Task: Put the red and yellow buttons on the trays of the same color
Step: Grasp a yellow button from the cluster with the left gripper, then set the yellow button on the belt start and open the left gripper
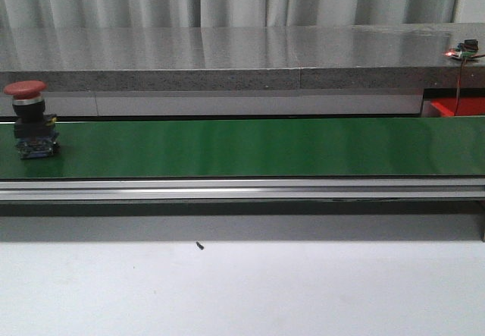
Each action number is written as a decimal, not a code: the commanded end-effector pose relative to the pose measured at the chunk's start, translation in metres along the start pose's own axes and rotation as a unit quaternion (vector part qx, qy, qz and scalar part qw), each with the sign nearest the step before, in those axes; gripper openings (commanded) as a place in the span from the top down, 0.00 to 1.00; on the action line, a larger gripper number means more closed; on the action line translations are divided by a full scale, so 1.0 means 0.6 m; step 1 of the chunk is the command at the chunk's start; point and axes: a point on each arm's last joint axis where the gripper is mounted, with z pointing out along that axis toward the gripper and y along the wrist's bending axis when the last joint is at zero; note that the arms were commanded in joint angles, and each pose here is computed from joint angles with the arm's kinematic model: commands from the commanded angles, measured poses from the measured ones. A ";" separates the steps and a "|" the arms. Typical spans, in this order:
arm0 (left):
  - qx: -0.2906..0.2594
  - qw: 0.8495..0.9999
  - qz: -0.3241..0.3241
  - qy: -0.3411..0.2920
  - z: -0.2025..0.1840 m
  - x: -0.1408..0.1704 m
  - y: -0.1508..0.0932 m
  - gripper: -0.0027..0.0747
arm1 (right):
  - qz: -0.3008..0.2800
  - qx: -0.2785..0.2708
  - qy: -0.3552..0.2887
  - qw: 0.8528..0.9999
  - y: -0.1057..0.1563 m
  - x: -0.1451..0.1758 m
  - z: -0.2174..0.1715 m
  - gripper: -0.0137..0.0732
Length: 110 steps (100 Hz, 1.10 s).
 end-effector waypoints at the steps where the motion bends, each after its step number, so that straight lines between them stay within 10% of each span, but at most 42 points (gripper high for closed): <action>1: 0.011 0.999 0.008 -0.043 -0.033 -0.016 -0.019 0.87 | 0.001 0.008 -0.047 0.999 -0.002 -0.024 -0.006 0.98; 24: 0.021 1.000 0.015 0.010 -0.008 -0.004 -0.028 0.83 | 0.001 0.008 -0.047 0.999 -0.002 -0.024 -0.006 0.98; 56: 0.044 0.999 0.023 0.022 -0.007 0.000 -0.038 0.32 | 0.001 0.008 -0.045 0.999 -0.002 -0.023 -0.006 0.98; 92: 0.096 0.993 0.046 -0.049 -0.115 0.008 -0.076 0.34 | 0.001 0.009 -0.045 0.999 -0.003 -0.023 -0.005 0.98; 110: 0.124 0.985 0.092 -0.074 -0.176 0.046 -0.125 0.67 | 0.001 0.009 -0.045 0.999 -0.003 -0.023 -0.005 0.98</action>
